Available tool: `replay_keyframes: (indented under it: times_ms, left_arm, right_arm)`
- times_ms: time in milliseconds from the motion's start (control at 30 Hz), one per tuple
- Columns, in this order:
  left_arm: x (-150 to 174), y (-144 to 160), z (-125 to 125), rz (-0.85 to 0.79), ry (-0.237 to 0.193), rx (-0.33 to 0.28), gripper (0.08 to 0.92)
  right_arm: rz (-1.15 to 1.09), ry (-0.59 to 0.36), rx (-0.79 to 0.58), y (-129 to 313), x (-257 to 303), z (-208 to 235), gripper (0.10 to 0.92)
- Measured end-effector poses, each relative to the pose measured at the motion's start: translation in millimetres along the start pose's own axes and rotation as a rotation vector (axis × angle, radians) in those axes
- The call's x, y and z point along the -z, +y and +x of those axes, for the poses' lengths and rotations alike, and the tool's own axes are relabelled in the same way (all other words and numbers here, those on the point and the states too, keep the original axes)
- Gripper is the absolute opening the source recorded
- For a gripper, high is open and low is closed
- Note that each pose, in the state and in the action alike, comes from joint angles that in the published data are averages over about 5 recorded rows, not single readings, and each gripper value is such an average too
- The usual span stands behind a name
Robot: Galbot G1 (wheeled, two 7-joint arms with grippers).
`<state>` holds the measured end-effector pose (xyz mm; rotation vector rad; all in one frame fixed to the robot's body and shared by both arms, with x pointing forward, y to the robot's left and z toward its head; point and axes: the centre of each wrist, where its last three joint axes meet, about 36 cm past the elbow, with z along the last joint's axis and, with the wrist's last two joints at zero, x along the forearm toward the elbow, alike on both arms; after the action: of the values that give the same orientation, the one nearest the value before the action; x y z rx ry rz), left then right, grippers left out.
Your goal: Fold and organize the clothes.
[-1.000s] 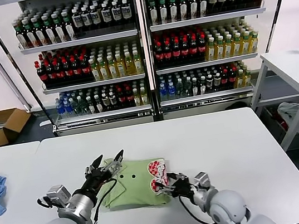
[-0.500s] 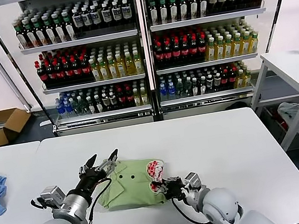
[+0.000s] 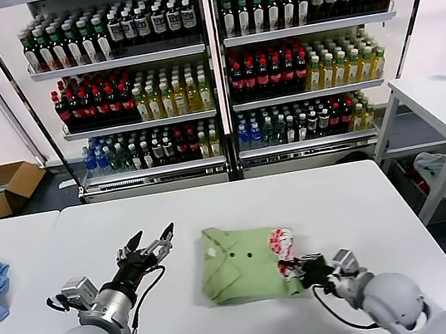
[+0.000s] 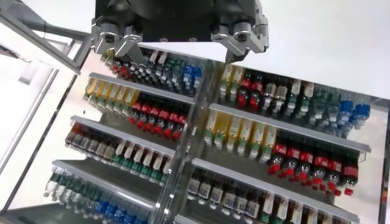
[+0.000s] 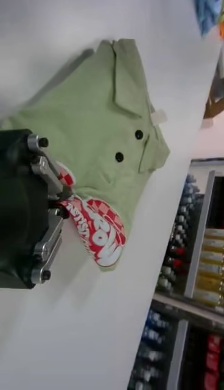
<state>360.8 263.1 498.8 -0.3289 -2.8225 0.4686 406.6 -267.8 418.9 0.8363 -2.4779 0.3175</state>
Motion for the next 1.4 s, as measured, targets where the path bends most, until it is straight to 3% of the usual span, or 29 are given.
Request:
replay_keyframes:
  times_ms: [500,733,900,1200,1400]
  left_arm:
    - [-1.2,2.4,0.6,-0.002,-0.004,0.009,0.823]
    - [0.3,0.5,0.1,-0.007,-0.007,0.0,0.823]
    - [0.6,0.9,2.3,-0.012,-0.006,0.001,0.823]
    - [-1.2,1.4,5.5,-0.004,-0.009,0.01,0.823]
    - [-2.0,-0.8,3.5,-0.005,-0.008,0.002,0.823]
  right_arm:
    - [0.053,-0.092,-0.147,-9.7,3.9,23.0,0.612]
    - [0.028,-0.175,-0.14,6.6,15.8,18.5,0.796]
    - [-0.024,-0.177,-0.117,25.8,13.6,-5.9,0.821]
    - [-0.077,-0.032,-0.135,38.6,-7.0,-35.4,0.823]
    - [-0.09,-0.098,-0.119,44.7,14.0,-31.6,0.823]
